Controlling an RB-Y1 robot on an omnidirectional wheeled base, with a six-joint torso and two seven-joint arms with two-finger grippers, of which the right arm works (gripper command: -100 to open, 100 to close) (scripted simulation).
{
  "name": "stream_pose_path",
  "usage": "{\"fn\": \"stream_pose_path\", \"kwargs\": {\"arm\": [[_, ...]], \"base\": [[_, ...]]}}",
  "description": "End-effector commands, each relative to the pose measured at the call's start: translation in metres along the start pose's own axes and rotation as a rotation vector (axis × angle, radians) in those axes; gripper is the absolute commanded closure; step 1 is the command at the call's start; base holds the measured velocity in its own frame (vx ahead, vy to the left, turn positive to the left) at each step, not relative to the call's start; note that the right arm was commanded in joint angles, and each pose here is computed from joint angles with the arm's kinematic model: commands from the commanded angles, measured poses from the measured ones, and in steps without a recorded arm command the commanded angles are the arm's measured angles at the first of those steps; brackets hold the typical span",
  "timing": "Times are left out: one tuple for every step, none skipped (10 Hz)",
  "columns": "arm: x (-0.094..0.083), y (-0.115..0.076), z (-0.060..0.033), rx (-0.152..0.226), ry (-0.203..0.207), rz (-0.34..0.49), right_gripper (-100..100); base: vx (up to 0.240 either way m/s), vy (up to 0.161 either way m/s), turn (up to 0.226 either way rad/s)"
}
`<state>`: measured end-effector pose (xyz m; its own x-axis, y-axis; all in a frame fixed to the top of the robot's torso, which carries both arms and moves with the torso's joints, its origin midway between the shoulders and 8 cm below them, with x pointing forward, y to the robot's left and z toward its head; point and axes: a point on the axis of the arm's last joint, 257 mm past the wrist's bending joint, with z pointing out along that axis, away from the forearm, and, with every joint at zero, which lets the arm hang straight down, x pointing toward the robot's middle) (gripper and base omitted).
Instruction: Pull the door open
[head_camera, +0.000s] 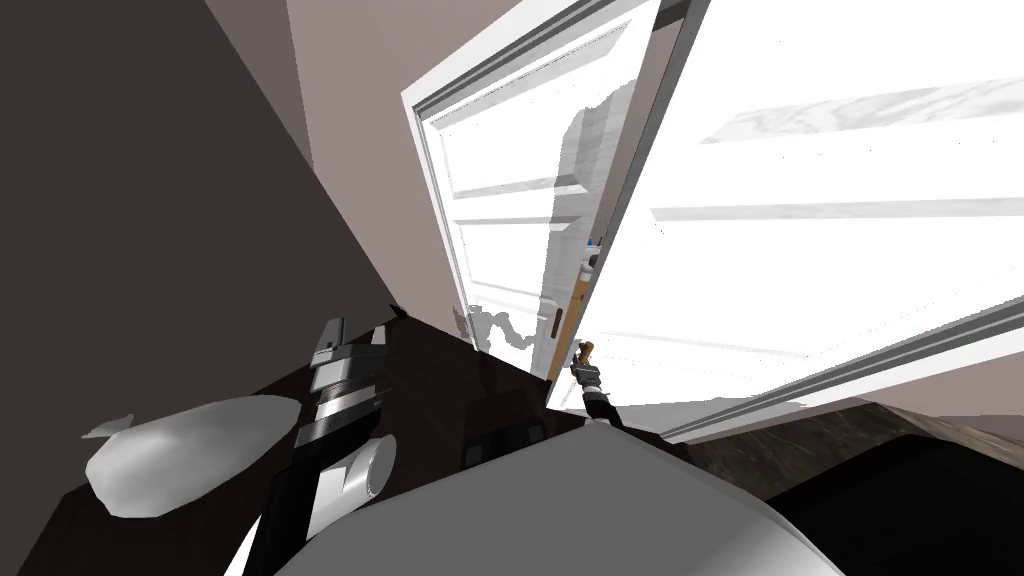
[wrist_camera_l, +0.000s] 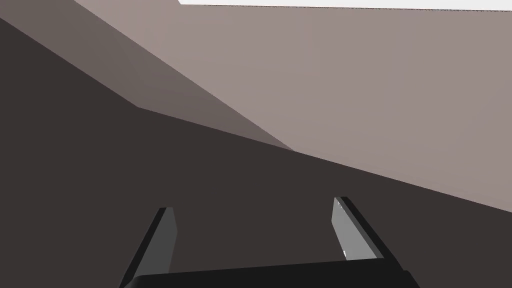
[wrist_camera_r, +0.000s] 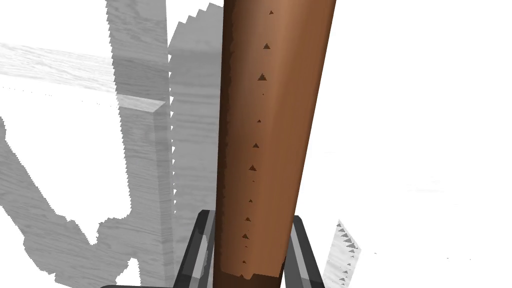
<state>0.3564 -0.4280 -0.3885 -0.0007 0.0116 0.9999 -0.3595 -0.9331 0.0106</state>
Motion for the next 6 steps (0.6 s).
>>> {"fn": "stream_pose_path", "kwargs": {"arm": [[-0.005,-0.001,-0.0061,0.014,-0.010,0.002,100],[-0.004,-0.001,-0.0079,0.026,-0.008,0.003,100],[-0.004,-0.001,-0.0101,0.039,-0.007,0.003,100],[-0.004,-0.001,-0.0124,0.054,-0.005,0.004,100],[-0.003,-0.001,-0.0148,0.068,-0.005,0.006,100],[-0.003,-0.001,-0.0172,0.082,-0.004,0.007,100]], "base": [[-0.194,0.003,0.100],[-0.184,0.011,0.083],[-0.183,0.032,0.103],[-0.216,0.003,0.124],[-0.233,-0.020,0.161],[-0.239,-0.017,0.140]]}}
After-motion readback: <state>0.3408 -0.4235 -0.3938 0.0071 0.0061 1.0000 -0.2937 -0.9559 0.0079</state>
